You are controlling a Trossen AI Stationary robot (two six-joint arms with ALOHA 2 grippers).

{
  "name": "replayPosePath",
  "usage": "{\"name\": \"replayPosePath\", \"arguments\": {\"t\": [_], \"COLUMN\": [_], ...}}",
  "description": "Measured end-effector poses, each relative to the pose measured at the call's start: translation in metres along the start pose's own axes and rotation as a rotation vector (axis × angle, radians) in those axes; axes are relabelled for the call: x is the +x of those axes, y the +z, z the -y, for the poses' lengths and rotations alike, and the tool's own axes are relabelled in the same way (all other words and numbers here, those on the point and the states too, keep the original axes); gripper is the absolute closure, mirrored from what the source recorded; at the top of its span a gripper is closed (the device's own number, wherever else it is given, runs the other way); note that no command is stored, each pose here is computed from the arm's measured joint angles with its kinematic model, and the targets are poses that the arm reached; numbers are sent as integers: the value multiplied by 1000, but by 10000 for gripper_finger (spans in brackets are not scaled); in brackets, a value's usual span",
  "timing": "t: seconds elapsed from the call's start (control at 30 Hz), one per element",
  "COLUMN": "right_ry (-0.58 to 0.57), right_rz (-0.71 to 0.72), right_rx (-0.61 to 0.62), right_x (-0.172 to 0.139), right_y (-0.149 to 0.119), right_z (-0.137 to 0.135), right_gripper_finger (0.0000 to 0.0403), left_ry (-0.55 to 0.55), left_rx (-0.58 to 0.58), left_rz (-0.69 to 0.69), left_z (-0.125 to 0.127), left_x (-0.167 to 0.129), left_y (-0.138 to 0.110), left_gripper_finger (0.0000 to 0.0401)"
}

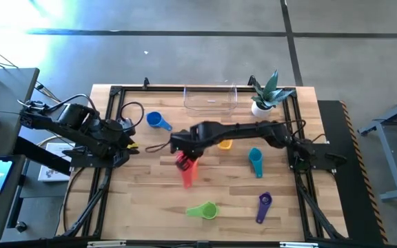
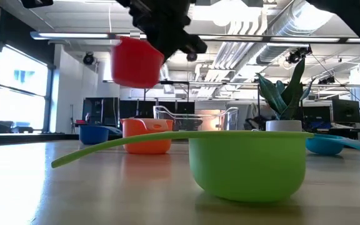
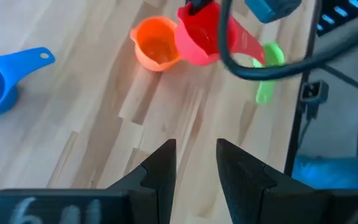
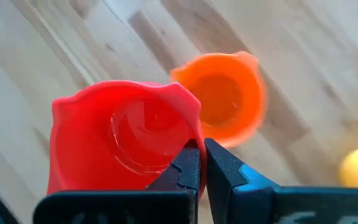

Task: Nest measuring cups in basket
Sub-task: Stack the red measuring cup on the top of the orange measuring cup

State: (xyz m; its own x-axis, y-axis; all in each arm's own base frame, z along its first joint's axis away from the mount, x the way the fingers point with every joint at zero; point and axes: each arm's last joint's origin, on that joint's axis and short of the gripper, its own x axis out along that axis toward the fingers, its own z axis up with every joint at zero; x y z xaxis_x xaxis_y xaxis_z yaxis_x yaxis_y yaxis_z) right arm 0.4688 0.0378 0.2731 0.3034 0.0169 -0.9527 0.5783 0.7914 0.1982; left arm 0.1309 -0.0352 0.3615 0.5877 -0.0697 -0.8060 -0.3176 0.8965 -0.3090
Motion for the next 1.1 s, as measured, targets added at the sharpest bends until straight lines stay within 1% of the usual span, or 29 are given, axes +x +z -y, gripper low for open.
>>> {"name": "replayPosePath", "arguments": {"t": [0.13,0.4,0.47,0.63,0.7,0.87,1.1], "right_ry": [-25,-19,-12,12,2,11,-42], "right_rz": [-30,-9,1,-10,-25,-8,-22], "right_rx": [-78,-195,-216,-220,-225,-226,-217], "right_x": [1,3,9,24,28,37,46], "right_y": [8,22,25,26,24,25,21], "right_z": [15,29,31,35,36,36,40], "right_gripper_finger": [402,402,402,402,402,402,402], "left_ry": [28,54,59,70,70,69,69], "left_rx": [-45,-110,-129,-156,-156,-182,-181], "left_rz": [24,50,56,67,68,69,69], "left_z": [-1,-2,-2,-2,-2,-2,-2], "left_x": [0,0,0,0,0,0,0], "left_y": [1,2,2,2,2,2,2], "left_gripper_finger": [298,298,298,298,298,298,298]}}
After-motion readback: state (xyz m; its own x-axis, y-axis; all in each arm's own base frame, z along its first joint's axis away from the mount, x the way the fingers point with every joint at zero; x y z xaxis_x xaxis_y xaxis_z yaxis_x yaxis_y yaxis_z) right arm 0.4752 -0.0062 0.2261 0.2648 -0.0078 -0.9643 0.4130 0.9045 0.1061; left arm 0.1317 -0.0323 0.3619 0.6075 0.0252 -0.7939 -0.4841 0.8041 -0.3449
